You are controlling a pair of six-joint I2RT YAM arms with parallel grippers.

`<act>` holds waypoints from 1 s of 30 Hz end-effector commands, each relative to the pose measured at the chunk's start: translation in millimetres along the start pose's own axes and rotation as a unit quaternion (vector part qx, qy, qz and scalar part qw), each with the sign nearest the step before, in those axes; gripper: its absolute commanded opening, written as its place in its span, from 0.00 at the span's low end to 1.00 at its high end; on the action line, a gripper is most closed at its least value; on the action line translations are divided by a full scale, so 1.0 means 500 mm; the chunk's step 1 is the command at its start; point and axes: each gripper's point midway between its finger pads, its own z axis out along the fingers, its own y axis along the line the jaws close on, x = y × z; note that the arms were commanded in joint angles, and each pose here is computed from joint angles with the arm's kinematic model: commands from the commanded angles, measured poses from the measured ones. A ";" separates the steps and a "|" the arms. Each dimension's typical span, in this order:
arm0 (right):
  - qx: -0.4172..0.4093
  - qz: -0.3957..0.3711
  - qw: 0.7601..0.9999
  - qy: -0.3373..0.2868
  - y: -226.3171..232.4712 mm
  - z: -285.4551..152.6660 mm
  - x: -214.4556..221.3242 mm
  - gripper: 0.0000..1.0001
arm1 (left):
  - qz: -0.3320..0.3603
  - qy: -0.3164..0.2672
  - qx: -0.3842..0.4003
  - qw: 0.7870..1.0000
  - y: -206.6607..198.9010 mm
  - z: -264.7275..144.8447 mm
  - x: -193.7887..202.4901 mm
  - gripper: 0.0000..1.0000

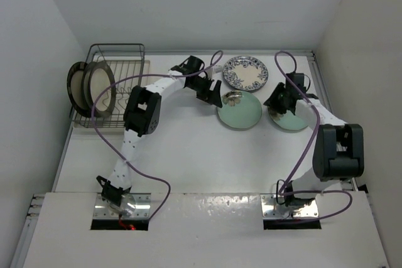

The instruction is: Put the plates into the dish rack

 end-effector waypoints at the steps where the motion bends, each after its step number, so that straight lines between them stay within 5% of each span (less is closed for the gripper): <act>1: -0.010 0.025 1.000 0.013 0.013 0.019 0.023 0.32 | -0.027 -0.006 0.015 0.999 0.014 0.024 0.002 0.81; 12: 0.020 0.029 0.996 0.077 0.004 0.097 0.098 0.16 | -0.082 0.027 0.019 0.996 0.048 0.068 0.070 0.76; 17: 0.009 0.029 0.994 0.108 0.019 0.118 0.137 0.06 | -0.089 0.041 0.034 0.995 0.037 0.094 0.090 0.64; 23: -0.044 0.001 0.990 0.137 0.074 0.121 0.180 0.00 | -0.088 0.035 0.044 0.995 0.033 0.097 0.086 0.37; 27: -0.074 -0.002 0.985 0.154 0.096 0.109 0.204 0.00 | -0.075 0.029 0.055 0.995 0.002 0.069 0.071 0.00; 30: -0.115 -0.005 0.980 0.160 0.119 0.093 0.222 0.00 | -0.026 0.012 0.051 0.998 -0.024 0.033 0.042 0.00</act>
